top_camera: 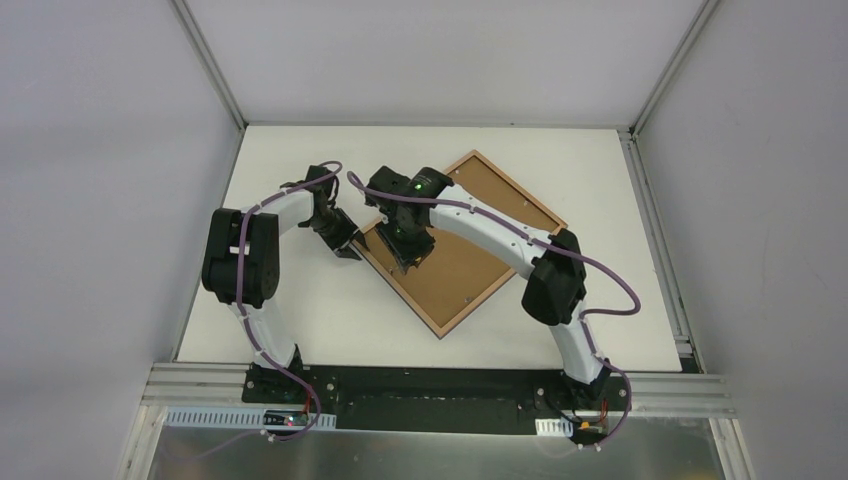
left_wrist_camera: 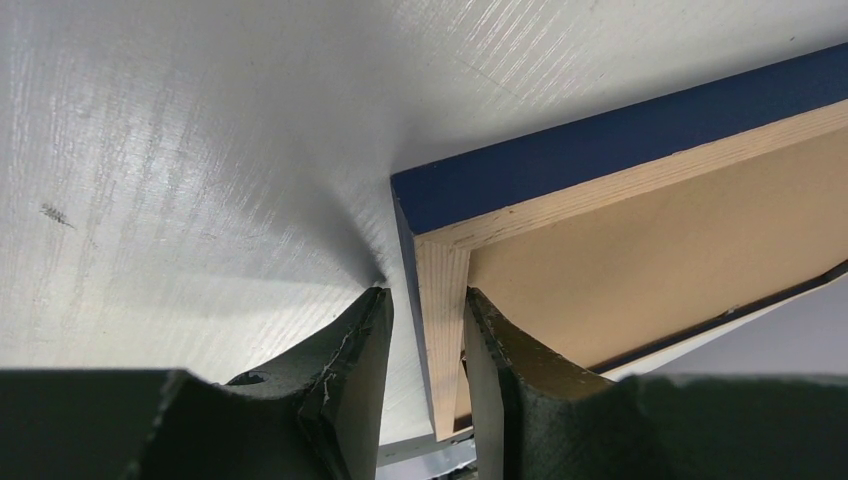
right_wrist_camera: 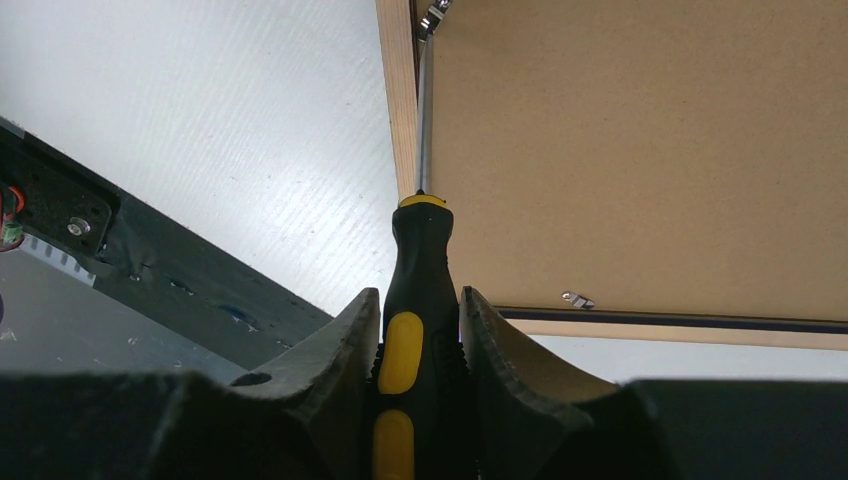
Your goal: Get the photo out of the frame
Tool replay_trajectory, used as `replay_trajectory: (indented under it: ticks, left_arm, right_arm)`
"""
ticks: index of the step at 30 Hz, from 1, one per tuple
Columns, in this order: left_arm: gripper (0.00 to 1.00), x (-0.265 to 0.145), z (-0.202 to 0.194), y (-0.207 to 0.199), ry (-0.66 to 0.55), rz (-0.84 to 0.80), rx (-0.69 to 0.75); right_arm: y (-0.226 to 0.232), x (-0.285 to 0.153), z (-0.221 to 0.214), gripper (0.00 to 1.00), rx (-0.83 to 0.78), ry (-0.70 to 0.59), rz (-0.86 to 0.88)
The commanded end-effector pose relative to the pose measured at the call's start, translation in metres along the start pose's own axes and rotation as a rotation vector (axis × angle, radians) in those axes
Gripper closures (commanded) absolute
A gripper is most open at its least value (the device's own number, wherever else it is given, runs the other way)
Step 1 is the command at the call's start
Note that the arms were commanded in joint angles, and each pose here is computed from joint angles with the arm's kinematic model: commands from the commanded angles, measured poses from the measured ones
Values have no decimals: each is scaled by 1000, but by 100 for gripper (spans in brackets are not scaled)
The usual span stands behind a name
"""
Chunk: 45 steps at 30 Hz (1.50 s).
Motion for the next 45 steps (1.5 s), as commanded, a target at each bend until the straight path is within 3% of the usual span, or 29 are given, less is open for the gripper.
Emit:
replay_trajectory:
  ticks: [1,12,30,45]
  left_arm:
    - [67,9,-6,19,16,117,-30]
    - [67,8,-8,21,20,117,-22]
    - [67,11,-8,22,25,124,-19]
    - [67,11,-8,24,20,131,-18]
  right_arm:
    - [4,-3,-2,100,15,30,14]
    - [6,-18,10,100,23,-56,18]
    - [2,6,-6,100,34,87,-49]
    - [-2,5,-9,100,74,75,-26]
Point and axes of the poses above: each gripper's point midway between its finger pads, its own x axis out along the fingers, its own y axis along the line the jaws close on, z = x × y, the point moved 9 cm from there along -x, back along the fingers, and after that the axes turned 7 degrees about -x, right-handed, at the moved point
